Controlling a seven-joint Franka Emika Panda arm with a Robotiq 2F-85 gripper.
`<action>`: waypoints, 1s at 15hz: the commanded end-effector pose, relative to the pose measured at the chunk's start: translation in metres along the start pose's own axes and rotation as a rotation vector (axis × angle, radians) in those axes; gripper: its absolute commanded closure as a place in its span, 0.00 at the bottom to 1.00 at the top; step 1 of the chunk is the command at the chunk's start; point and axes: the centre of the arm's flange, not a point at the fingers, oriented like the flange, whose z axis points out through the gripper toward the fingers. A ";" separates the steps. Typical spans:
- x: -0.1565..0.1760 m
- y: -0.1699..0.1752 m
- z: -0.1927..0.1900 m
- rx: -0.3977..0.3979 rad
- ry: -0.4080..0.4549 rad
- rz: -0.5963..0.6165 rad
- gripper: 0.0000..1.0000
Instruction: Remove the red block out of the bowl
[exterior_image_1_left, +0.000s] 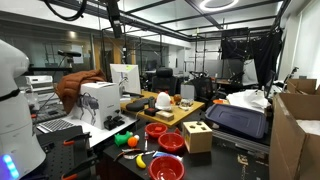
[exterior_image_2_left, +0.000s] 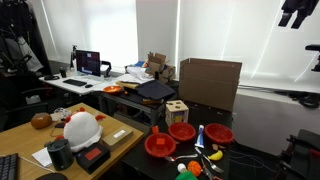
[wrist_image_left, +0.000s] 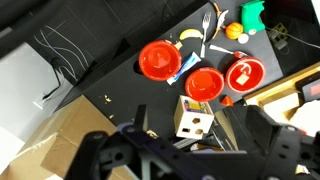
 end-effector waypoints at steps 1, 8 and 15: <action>0.010 -0.001 0.006 0.001 0.001 -0.002 0.00; 0.052 -0.046 0.064 0.095 -0.057 -0.092 0.00; 0.076 -0.122 0.160 0.195 -0.198 -0.178 0.00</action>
